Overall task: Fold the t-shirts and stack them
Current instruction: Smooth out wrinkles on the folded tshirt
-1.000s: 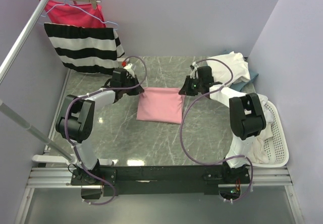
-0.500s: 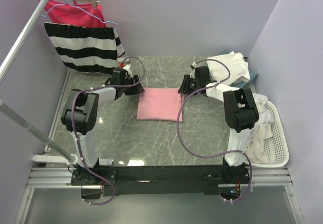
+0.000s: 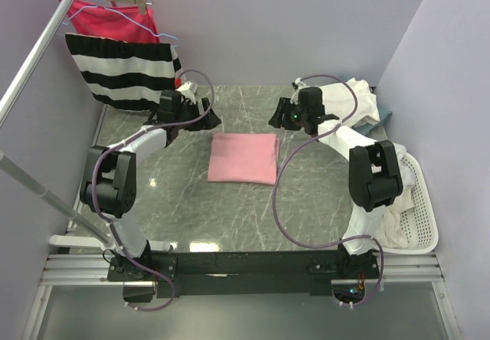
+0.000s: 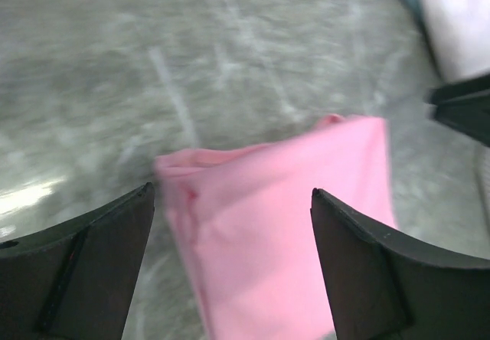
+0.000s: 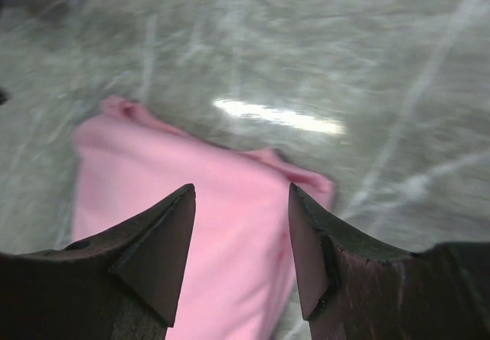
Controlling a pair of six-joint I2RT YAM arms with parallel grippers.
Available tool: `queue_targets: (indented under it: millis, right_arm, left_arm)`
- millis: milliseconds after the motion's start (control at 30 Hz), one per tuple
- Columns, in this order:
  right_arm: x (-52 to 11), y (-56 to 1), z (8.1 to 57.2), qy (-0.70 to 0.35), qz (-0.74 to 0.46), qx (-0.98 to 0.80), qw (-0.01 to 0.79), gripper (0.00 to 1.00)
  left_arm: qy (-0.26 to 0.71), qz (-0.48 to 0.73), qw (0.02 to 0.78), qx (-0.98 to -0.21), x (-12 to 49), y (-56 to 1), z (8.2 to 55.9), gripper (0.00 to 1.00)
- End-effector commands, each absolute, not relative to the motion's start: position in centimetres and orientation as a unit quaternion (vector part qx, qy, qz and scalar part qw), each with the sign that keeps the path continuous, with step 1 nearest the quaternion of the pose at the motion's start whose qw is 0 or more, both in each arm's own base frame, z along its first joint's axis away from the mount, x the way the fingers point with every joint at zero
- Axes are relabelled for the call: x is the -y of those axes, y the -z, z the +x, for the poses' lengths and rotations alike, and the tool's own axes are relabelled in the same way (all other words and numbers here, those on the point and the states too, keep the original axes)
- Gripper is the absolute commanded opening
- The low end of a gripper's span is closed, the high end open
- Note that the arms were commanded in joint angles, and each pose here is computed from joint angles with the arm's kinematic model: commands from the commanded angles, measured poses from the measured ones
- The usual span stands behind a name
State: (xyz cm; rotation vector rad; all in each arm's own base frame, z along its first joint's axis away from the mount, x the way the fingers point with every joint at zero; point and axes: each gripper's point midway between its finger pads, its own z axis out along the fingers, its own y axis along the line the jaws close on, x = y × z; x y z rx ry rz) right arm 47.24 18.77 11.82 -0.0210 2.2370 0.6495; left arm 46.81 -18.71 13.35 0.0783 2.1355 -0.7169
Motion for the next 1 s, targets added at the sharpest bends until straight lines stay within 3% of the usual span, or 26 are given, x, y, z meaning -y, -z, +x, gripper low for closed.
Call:
queue_targets:
  millis: [0, 167, 600, 833, 967]
  right_arm:
    - [-23.9, -13.3, 45.8, -0.342, -0.059, -0.864, 0.365, 0.59]
    - [-25.7, -10.7, 44.3, -0.389, -0.048, -0.865, 0.314, 0.59]
    - [-21.3, -2.4, 44.1, -0.262, 0.034, -0.932, 0.25, 0.6]
    - [-19.5, -1.5, 44.7, -0.23, 0.054, -0.938, 0.253, 0.6]
    - [-19.1, -4.3, 45.6, -0.256, 0.036, -0.914, 0.314, 0.61]
  left_arm:
    - [0.396, 0.091, 0.396, -0.824, 23.0, -15.0, 45.1, 0.88]
    - [0.417, 0.094, 0.363, -0.828, 24.5, -12.4, 44.5, 0.87]
    - [0.359, 0.067, 0.353, -0.861, 22.7, -5.4, 45.9, 0.87]
    - [0.345, 0.057, 0.346, -0.871, 21.9, -3.8, 46.1, 0.87]
    - [0.334, 0.049, 0.383, -0.86, 21.1, -6.1, 46.5, 0.88]
